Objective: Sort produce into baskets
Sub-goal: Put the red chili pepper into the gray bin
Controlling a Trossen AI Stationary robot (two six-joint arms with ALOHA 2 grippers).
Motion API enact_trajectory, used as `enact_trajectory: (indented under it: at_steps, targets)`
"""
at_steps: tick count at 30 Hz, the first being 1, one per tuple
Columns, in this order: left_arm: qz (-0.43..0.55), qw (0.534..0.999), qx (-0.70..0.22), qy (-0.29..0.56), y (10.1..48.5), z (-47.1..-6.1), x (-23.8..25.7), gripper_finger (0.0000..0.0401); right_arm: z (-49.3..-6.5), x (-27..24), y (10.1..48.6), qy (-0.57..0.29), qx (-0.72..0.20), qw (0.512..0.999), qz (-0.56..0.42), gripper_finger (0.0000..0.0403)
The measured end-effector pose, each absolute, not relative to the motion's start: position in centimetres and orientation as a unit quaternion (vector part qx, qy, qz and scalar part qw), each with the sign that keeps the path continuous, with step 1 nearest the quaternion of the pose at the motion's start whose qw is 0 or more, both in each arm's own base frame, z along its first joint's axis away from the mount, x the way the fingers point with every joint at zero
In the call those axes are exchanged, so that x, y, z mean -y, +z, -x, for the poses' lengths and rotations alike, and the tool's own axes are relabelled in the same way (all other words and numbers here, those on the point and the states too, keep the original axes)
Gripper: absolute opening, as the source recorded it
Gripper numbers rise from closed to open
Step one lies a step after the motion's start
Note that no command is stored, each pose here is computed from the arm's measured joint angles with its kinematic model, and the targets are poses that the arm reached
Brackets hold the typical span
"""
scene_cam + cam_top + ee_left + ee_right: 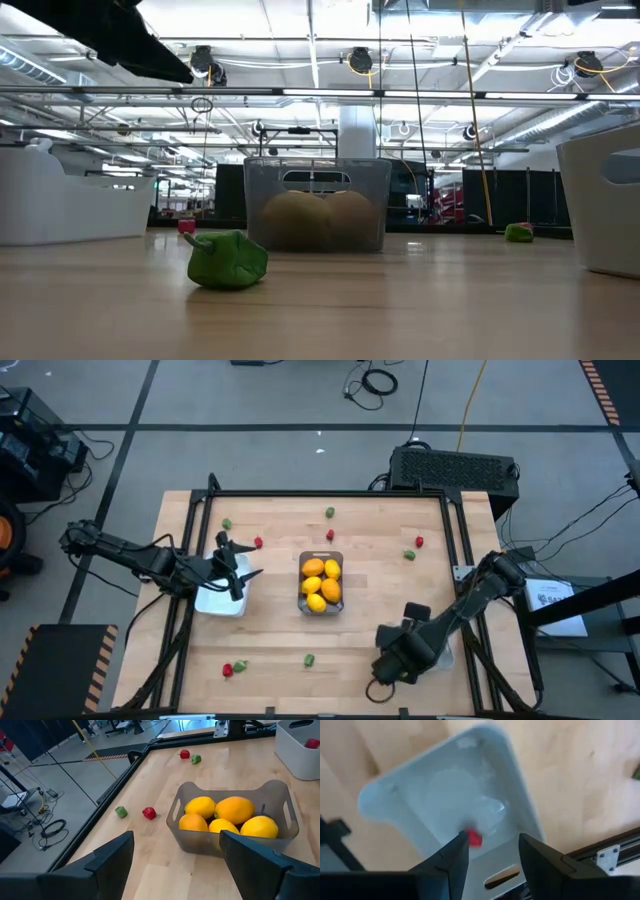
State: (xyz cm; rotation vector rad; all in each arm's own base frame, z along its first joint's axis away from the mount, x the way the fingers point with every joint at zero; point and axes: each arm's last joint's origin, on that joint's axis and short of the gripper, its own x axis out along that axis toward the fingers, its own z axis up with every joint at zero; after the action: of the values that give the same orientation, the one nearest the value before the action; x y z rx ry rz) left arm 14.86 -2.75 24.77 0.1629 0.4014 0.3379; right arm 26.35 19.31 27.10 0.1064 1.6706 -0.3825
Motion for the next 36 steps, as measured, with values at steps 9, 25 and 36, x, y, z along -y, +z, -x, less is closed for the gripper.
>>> enact_trajectory:
  at_steps: [9, 25, 36]
  targets:
    - [-0.124, 0.956, -0.200, 0.175, 24.9, -15.3, 2.2, 0.0301, -29.1, -9.1, 31.3, -0.169, -0.668, 0.724, -0.029, 0.0162]
    - [-0.133, 0.954, -0.196, 0.183, 25.3, -15.8, 0.0, 0.0301, -36.4, 17.3, 30.4, -0.302, -0.351, 0.857, -0.226, 0.0162]
    - [-0.156, 0.949, -0.207, 0.179, 25.2, -15.9, -1.1, 0.0301, -39.1, 20.3, 21.8, -0.363, -0.392, 0.778, -0.330, 0.0162]
